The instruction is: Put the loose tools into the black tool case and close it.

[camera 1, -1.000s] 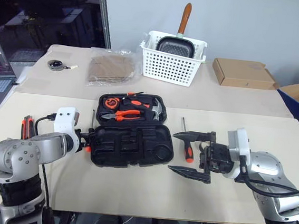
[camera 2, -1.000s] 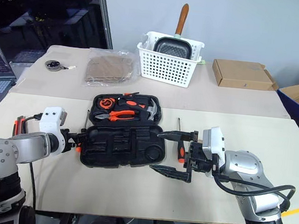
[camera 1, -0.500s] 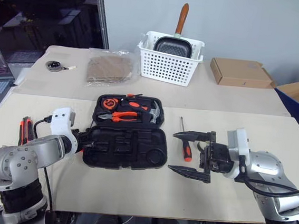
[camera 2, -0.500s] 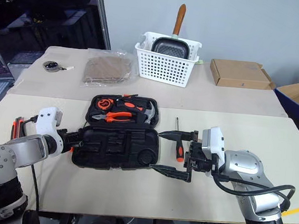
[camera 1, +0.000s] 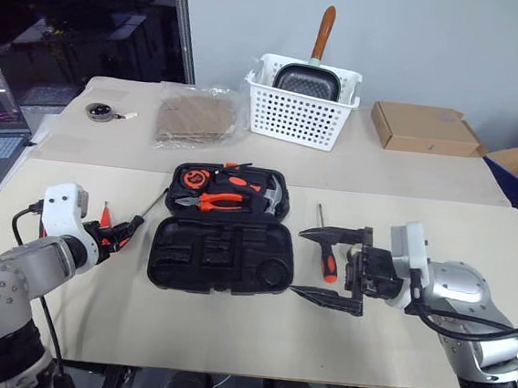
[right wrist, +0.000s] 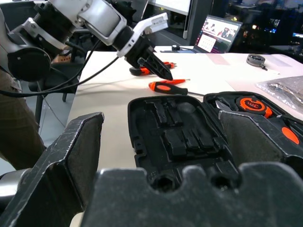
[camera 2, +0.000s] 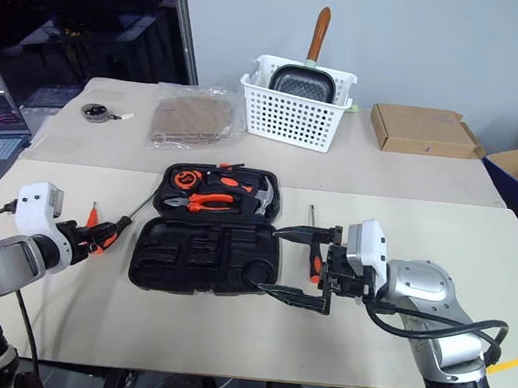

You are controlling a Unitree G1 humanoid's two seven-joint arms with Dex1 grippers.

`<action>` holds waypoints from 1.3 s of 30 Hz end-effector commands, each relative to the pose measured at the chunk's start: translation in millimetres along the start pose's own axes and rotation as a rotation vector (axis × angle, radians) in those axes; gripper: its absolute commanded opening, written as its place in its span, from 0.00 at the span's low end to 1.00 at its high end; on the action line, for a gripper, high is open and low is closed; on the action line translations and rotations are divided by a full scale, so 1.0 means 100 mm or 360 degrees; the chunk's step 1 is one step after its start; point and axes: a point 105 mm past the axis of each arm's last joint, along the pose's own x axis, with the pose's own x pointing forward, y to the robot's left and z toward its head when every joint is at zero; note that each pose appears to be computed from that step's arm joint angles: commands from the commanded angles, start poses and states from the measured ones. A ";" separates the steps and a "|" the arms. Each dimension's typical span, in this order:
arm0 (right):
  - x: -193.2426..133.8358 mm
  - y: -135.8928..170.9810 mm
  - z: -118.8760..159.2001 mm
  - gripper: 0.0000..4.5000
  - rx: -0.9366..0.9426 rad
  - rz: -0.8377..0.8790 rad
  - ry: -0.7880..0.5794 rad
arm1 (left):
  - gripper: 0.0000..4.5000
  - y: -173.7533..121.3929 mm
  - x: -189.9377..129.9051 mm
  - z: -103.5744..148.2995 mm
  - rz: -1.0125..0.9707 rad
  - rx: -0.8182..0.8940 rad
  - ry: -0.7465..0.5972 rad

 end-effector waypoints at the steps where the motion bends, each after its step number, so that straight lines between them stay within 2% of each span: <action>1: 0.02 -0.02 0.11 1.00 -0.0099 0.0001 -0.0042 | 0.62 -0.06 0.01 0.05 -0.0035 0.0165 -0.0006; 5: 0.03 -0.02 0.12 1.00 -0.0100 0.0001 -0.0043 | 0.62 -0.05 0.06 0.11 -0.0044 0.0345 0.0013; 6: 0.03 -0.02 0.12 1.00 -0.0100 0.0000 -0.0042 | 0.72 -0.05 0.06 0.15 -0.0052 0.0380 0.0006; 7: 0.03 -0.02 0.12 1.00 -0.0100 0.0000 -0.0042 | 0.76 -0.05 0.07 0.17 -0.0058 0.0404 0.0001; 10: 0.02 -0.01 0.12 1.00 -0.0100 -0.0007 -0.0039 | 1.00 -0.02 0.12 0.20 -0.0066 0.0498 0.0059; 17: 0.04 -0.01 0.12 1.00 -0.0101 -0.0016 -0.0043 | 1.00 -0.02 0.35 0.04 -0.0118 0.0587 0.0229; 20: 0.03 -0.02 0.13 1.00 -0.0106 -0.0019 -0.0040 | 0.83 0.00 0.43 0.00 -0.0139 0.0623 0.0249; 24: 0.03 -0.02 0.13 1.00 -0.0109 -0.0026 -0.0035 | 0.48 0.07 0.45 -0.02 -0.0123 0.0648 0.0253; 25: 0.02 -0.02 0.13 1.00 -0.0109 -0.0028 -0.0033 | 0.42 0.08 0.45 0.00 -0.0125 0.0645 0.0229; 26: 0.02 -0.01 0.12 1.00 -0.0110 -0.0030 -0.0032 | 0.32 0.07 0.43 0.03 -0.0135 0.0636 0.0194; 28: 0.02 -0.01 0.12 1.00 -0.0106 -0.0044 -0.0030 | 0.19 -0.03 0.36 0.26 -0.0238 0.0513 -0.0057; 31: 0.00 -0.02 0.12 1.00 -0.0103 -0.0063 -0.0029 | 0.19 -0.18 0.15 0.56 -0.0400 0.0455 -0.0404; 32: 0.00 -0.02 0.11 1.00 -0.0101 -0.0070 -0.0028 | 0.19 -0.23 0.07 0.61 -0.0474 0.0439 -0.0440; 33: -0.02 -0.02 0.11 1.00 -0.0093 -0.0082 -0.0028 | 0.19 -0.43 -0.10 0.67 -0.0702 0.0490 -0.0460; 34: -0.04 -0.02 0.10 1.00 -0.0086 -0.0093 -0.0026 | 0.19 -0.61 -0.24 0.66 -0.0897 0.0599 -0.0441; 36: -0.06 -0.03 0.09 1.00 -0.0078 -0.0110 -0.0016 | 0.19 -0.90 -0.40 0.47 -0.1187 0.0987 -0.0300; 37: -0.07 -0.03 0.08 1.00 -0.0075 -0.0118 -0.0009 | 0.19 -0.97 -0.39 0.35 -0.1252 0.1179 -0.0215; 39: -0.09 -0.04 0.07 1.00 -0.0072 -0.0127 -0.0002 | 0.19 -1.00 -0.36 0.23 -0.1309 0.1376 -0.0120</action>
